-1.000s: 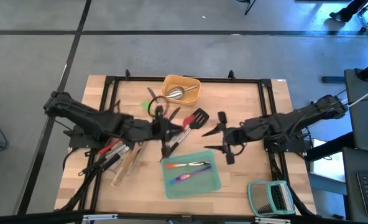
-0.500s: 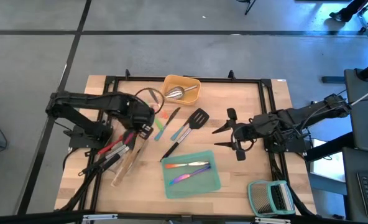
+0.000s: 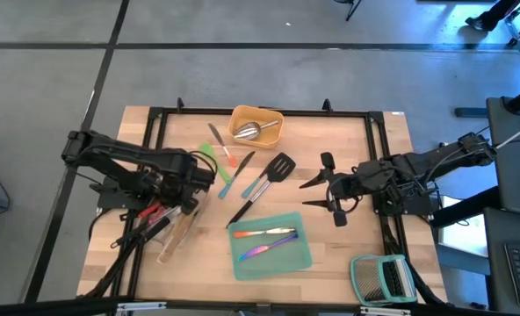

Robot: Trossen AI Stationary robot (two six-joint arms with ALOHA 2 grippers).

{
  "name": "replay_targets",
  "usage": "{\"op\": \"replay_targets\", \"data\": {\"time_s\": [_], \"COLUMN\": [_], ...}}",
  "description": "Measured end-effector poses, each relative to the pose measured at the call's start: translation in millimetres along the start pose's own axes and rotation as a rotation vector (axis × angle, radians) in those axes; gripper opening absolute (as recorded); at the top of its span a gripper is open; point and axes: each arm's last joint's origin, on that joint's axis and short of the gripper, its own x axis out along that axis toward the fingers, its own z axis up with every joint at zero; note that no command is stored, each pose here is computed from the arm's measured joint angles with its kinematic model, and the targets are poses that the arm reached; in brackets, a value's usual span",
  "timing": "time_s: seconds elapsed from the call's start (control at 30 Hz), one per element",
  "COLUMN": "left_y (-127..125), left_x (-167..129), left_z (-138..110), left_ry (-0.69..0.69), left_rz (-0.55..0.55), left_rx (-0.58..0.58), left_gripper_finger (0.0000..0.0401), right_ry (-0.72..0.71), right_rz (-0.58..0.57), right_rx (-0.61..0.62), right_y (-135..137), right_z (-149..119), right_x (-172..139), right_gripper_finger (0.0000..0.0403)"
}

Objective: Pick & Place Kitchen Items
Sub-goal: Put the red spatula into the transparent bin

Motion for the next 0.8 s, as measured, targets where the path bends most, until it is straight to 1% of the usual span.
{"op": "replay_targets", "data": {"time_s": [0.17,0.37,0.53,0.67,0.8], "left_y": [7,15,19,19,19], "left_x": [19,34,44,45,45], "left_z": [5,16,29,36,37], "left_ry": [0.044,0.054,0.036,0.004,0.015], "left_rz": [0.067,0.111,0.089,0.071,0.051], "left_rx": [0.009,0.015,0.011,0.013,0.011], "left_gripper_finger": [0.0017,0.0017,0.0017,0.0017,0.0036], "right_ry": [-0.004,-0.014,-0.013,-0.014,-0.014], "right_rz": [0.000,0.000,0.000,0.000,0.000], "right_rx": [0.001,0.003,0.003,0.003,0.003], "right_y": [0,0,0,0,0], "right_z": [0,1,1,1,1], "right_x": [0,0,0,0,0], "right_gripper_finger": [0.0199,0.0199,0.0199,0.0199,0.0199]}}
